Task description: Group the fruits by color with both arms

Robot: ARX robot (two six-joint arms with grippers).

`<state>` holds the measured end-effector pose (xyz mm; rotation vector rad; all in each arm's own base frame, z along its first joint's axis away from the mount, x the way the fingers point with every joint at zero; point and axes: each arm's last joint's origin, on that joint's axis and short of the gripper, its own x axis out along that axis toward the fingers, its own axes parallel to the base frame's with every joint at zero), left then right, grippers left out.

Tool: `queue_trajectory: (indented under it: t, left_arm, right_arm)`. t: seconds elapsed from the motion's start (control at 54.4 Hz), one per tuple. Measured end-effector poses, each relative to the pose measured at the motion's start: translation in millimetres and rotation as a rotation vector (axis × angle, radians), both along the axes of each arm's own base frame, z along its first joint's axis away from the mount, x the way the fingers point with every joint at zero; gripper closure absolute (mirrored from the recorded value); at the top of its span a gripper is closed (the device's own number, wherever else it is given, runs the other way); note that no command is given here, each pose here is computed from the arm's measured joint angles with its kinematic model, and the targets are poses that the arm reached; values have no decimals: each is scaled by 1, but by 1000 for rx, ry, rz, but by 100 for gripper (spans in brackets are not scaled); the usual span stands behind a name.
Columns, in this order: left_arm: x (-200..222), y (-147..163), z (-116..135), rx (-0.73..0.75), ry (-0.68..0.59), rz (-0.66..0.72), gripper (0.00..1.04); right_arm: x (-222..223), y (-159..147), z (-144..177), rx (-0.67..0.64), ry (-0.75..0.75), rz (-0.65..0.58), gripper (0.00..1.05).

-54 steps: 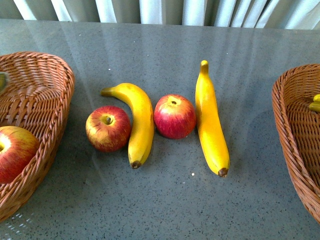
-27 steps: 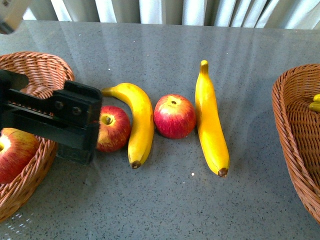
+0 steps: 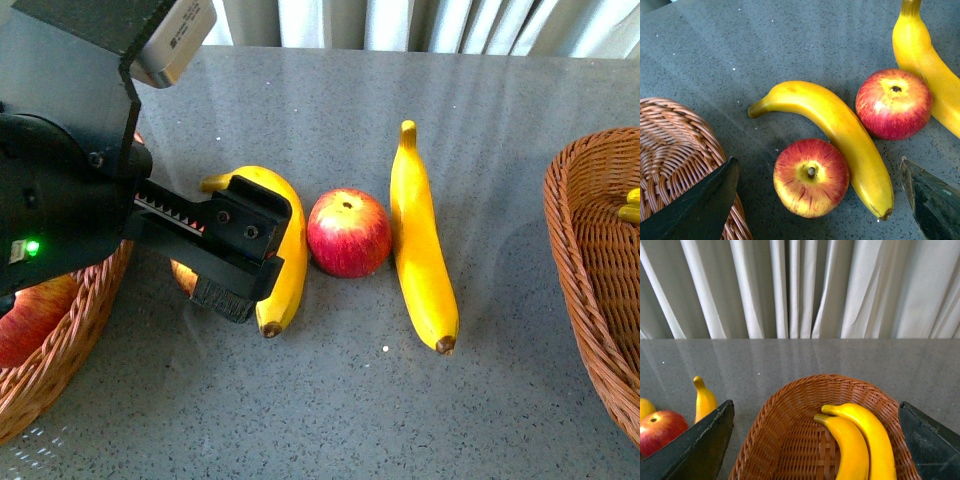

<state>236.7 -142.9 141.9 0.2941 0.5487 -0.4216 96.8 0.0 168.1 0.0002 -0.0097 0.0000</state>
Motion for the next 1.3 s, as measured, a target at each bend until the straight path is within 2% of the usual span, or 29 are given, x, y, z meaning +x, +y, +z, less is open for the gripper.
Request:
queue_trajectory:
  t: [0.257,0.533,0.864,1.304]
  left_arm:
    - [10,-4,-8,89,32,-151,9]
    - [26,-2,-22,278,78,-358,9]
    - [42,0,-34,448,91,-496,9]
    - [51,4,-40,586,108,-625,9]
  right_arm:
    - [0,0,0,0,0,0,9]
    - [0,0,0,0,0,0,9]
    - [0,0,0,0,0,0,9]
    - [0,0,0,0,0,0,9]
